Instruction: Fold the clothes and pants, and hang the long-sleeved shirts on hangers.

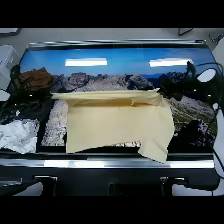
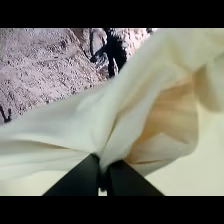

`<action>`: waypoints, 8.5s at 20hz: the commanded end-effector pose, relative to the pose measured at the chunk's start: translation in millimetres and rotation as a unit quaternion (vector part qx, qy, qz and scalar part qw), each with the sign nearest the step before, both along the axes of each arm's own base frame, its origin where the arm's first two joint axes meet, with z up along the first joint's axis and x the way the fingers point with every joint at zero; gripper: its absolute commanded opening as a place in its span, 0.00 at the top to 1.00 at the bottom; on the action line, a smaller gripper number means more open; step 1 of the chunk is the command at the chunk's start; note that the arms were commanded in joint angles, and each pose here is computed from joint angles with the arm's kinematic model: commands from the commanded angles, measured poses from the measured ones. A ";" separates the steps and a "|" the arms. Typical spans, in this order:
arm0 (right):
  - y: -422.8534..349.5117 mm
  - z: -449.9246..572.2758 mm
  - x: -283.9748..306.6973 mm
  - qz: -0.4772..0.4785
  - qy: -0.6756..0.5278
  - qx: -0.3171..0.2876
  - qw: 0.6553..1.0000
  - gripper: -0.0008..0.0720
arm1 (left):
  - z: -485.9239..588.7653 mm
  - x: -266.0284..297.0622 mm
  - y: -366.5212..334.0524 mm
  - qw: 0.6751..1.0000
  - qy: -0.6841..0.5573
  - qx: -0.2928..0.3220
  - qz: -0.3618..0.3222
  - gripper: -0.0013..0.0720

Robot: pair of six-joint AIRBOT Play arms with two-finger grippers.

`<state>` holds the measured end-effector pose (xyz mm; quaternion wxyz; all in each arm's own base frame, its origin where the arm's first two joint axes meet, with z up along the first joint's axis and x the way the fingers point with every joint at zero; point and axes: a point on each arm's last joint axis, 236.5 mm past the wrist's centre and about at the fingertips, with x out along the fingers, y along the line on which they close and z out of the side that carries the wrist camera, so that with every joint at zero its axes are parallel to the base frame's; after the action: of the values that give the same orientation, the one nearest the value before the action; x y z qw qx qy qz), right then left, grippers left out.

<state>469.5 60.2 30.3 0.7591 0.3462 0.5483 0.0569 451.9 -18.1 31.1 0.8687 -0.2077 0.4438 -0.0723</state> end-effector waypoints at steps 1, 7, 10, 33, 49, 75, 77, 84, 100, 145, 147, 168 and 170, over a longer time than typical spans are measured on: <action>17.9 -35.0 3.6 -0.012 0.046 0.047 0.998 0.94 | -45.9 -4.2 -19.5 0.997 0.064 -0.052 -0.003 0.95; -56.0 -4.4 -10.7 0.001 0.034 -0.006 0.999 0.14 | -50.1 -68.8 -5.2 0.976 0.204 -0.047 -0.065 0.02; -163.5 -16.0 -102.6 -0.041 0.179 -0.103 0.978 0.17 | -63.9 -162.6 47.8 0.931 0.361 -0.041 -0.042 0.02; -167.0 -75.6 -202.9 -0.023 0.255 -0.064 0.964 0.26 | -144.7 -254.5 -84.6 0.901 0.378 -0.202 -0.067 0.86; -109.2 -137.9 -161.0 -0.035 0.198 0.073 0.977 0.32 | -136.5 -244.5 -86.3 0.911 0.353 -0.202 -0.062 0.96; -58.3 546.6 -327.7 -0.180 -0.637 -0.382 0.645 0.94 | 566.9 -270.6 -50.2 0.764 -0.636 0.109 0.000 0.96; -64.8 545.6 -314.6 -0.180 -0.629 -0.377 0.656 0.94 | 560.5 -259.8 -49.2 0.773 -0.625 0.109 -0.004 0.96; -93.6 251.3 -174.2 0.006 -0.157 -0.190 0.969 0.95 | 315.8 -96.1 -36.1 0.955 -0.290 0.018 -0.055 0.96; -69.9 4.7 82.4 -0.147 -0.221 -0.128 0.956 0.94 | 3.6 69.6 0.3 0.996 -0.070 -0.019 0.051 0.96; -152.8 -38.9 -158.8 0.008 0.278 -0.099 0.956 0.28 | -82.3 -131.2 12.5 0.921 0.358 -0.117 -0.100 0.29; -158.9 -45.7 -190.4 0.000 0.298 -0.113 0.948 0.28 | -100.2 -176.3 8.1 0.907 0.392 -0.116 -0.103 0.29; -88.5 -116.2 -314.9 0.053 0.368 -0.058 0.927 0.28 | -150.2 -253.7 -53.8 0.896 0.399 -0.163 -0.112 0.96; -61.2 -130.5 -328.1 0.073 0.361 -0.012 0.930 0.28 | -149.4 -253.0 -53.6 0.897 0.397 -0.162 -0.112 0.96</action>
<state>161.5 -29.3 -78.6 0.5175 0.2695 0.8101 -0.0579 196.3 -73.7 -116.7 0.5534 -0.3099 0.7571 -0.1567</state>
